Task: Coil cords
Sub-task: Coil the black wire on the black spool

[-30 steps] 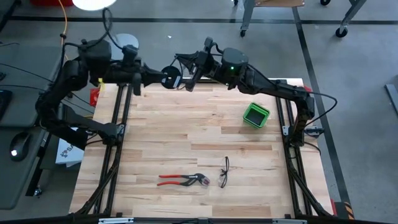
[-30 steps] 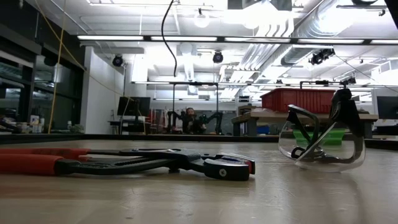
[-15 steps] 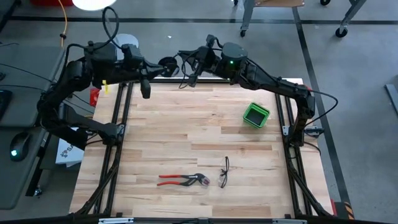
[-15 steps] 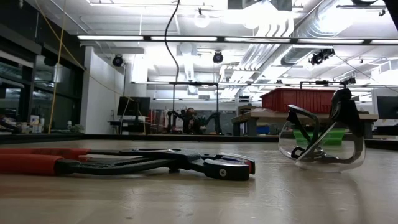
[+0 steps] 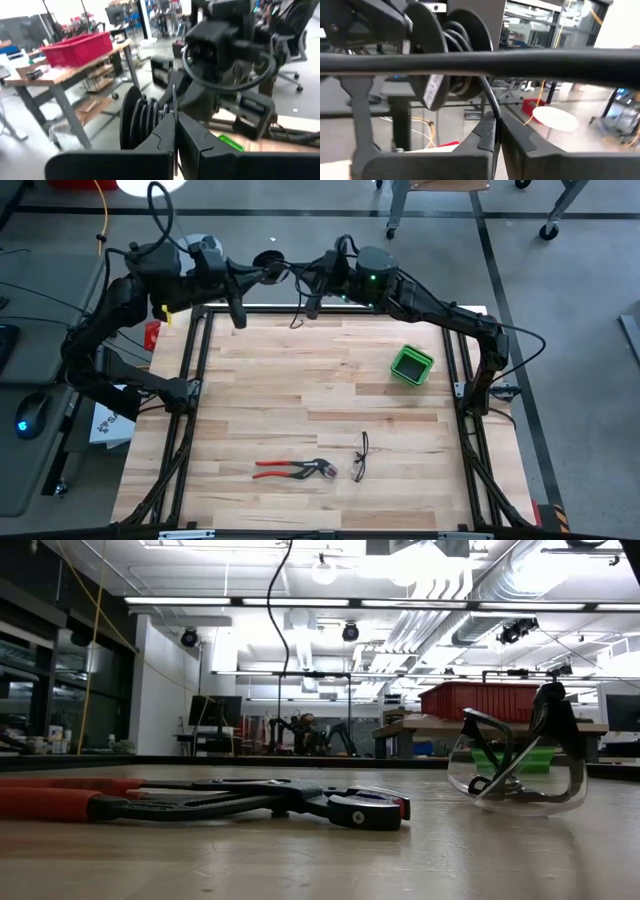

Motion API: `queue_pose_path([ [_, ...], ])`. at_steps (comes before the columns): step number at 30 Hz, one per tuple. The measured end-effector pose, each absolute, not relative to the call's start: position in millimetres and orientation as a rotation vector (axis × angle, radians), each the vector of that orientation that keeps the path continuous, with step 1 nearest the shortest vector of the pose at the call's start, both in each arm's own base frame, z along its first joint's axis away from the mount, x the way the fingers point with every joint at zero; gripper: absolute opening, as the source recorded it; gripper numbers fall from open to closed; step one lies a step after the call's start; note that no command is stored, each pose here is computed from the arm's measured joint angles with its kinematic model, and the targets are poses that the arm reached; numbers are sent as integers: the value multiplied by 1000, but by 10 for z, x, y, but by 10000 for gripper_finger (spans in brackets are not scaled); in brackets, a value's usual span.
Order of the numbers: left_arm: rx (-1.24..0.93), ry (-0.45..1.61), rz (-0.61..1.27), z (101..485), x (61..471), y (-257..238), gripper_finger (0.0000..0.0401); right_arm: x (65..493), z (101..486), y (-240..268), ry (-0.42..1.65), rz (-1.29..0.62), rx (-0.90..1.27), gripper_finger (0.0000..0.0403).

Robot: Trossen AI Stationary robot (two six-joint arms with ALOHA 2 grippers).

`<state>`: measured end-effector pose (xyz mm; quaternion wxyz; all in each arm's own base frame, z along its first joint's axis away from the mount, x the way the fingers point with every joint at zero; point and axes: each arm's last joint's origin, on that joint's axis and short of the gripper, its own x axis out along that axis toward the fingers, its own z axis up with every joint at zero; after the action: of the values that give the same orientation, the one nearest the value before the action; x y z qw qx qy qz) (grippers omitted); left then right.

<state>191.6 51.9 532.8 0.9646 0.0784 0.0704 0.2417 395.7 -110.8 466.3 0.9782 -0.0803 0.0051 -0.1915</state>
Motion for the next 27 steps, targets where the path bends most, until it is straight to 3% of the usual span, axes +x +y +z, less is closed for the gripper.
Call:
queue_pose_path([
  [13, 134, -70, 435, 5525, 1936, 399, 0, 3972, 4534, -1070, 101, -357, 35, 127],
  [27, 38, -159, 387, 5590, 1942, 309, 0, 3986, 4520, -1007, 117, -340, 27, 135],
])
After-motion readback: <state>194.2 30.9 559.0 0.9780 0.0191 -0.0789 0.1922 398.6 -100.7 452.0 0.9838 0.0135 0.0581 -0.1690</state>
